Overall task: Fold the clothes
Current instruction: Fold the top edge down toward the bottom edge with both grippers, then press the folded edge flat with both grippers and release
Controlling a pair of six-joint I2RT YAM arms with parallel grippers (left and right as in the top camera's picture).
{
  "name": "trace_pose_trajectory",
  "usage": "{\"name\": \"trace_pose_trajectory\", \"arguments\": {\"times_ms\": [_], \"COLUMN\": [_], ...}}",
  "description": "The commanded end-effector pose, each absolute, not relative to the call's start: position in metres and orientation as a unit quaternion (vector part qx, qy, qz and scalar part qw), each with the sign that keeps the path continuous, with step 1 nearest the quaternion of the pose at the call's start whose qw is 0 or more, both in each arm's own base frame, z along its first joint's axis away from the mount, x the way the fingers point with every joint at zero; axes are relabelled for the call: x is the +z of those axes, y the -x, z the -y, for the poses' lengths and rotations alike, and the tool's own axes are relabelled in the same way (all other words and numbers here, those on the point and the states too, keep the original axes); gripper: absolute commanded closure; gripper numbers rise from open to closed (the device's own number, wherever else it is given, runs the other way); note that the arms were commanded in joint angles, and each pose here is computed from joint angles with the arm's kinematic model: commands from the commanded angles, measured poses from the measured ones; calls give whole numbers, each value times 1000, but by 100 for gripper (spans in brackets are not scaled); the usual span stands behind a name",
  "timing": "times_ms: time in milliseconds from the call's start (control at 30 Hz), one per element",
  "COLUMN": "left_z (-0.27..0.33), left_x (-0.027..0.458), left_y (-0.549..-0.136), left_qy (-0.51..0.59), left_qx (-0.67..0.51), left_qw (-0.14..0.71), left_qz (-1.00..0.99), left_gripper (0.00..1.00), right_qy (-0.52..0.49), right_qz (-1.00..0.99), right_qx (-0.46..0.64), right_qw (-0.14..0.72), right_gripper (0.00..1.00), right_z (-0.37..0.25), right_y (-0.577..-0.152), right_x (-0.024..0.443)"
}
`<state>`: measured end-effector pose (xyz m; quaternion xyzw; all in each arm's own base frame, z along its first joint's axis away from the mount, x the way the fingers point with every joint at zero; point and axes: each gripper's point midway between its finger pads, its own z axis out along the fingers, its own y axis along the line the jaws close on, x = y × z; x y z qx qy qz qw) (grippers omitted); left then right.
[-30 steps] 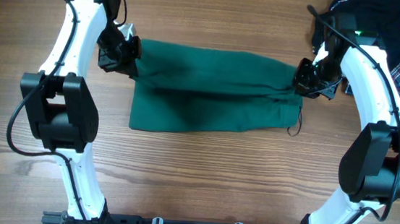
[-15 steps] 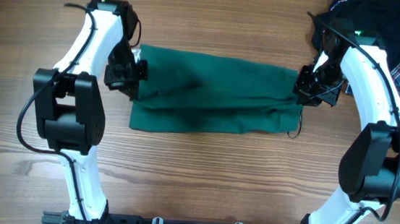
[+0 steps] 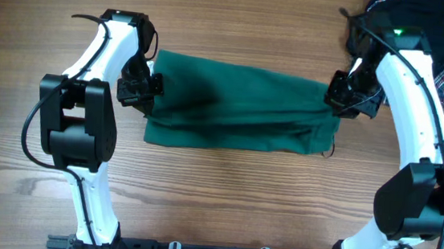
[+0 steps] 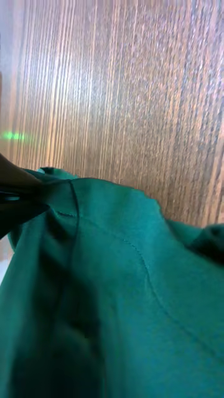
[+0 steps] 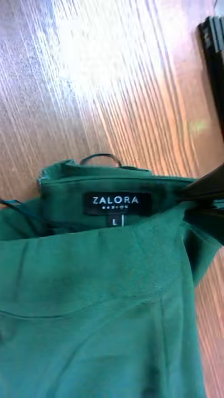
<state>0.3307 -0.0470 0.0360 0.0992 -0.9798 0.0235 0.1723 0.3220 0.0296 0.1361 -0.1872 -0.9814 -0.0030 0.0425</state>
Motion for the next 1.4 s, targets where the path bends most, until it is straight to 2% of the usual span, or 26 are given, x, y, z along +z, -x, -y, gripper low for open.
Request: {"name": "trace_pose_trajectory", "arguments": {"times_ms": [0,200,400,433,467,500,533,567,700,800,833,867,900,933,1033,1100,1233,1367], "left_z": [42,42,42,42,42,42,40,35,20,19,21,24,33,46,107,147,186,186], "left_x": [41,37,37,37,37,37,37,39,68,117,143,160,171,175,164,136,83,30], "left_y": [-331,-332,-334,-334,-334,-333,-332,-331,-341,-357,-364,-370,-377,-381,-393,-389,-375,-371], "left_qy": [-106,-106,-106,-106,-106,-106,-106,-104,-129,-132,-133,-131,-127,-121,-72,-24,22,19], "left_qx": [12,13,13,13,13,12,7,-8,-44,-30,-18,-4,23,56,170,190,191,172], "left_qw": [161,157,154,154,154,155,156,158,107,11,-44,-82,-109,-115,-125,-130,-107,-58], "left_qz": [981,982,982,982,982,982,982,982,985,991,990,988,986,984,975,973,975,983], "left_gripper": [96,96,94,82,65,59,44,42,71,78,89,96,96,96,96,96,96,96], "right_qy": [177,184,177,176,176,175,173,172,183,203,214,211,172,143,71,56,75,129], "right_qz": [984,979,978,977,977,976,975,972,970,967,967,970,975,975,970,970,983,988], "right_qx": [16,76,105,114,117,121,137,158,162,145,106,38,-34,-82,-169,-189,-143,-62], "right_qw": [25,41,36,33,33,32,31,32,6,-55,-89,-117,-138,-150,-161,-143,-91,-53], "right_gripper": [96,96,96,78,53,27,18,12,9,9,17,51,91,96,96,96,96,96], "right_z": [-35,-19,-8,-5,-4,-2,3,10,13,12,3,-17,-41,-60,-104,-121,-104,-72], "right_y": [-322,-307,-303,-304,-303,-303,-302,-300,-309,-320,-325,-333,-343,-350,-365,-363,-342,-317], "right_x": [144,100,79,80,80,81,83,89,122,166,184,195,205,210,209,182,112,59]}}
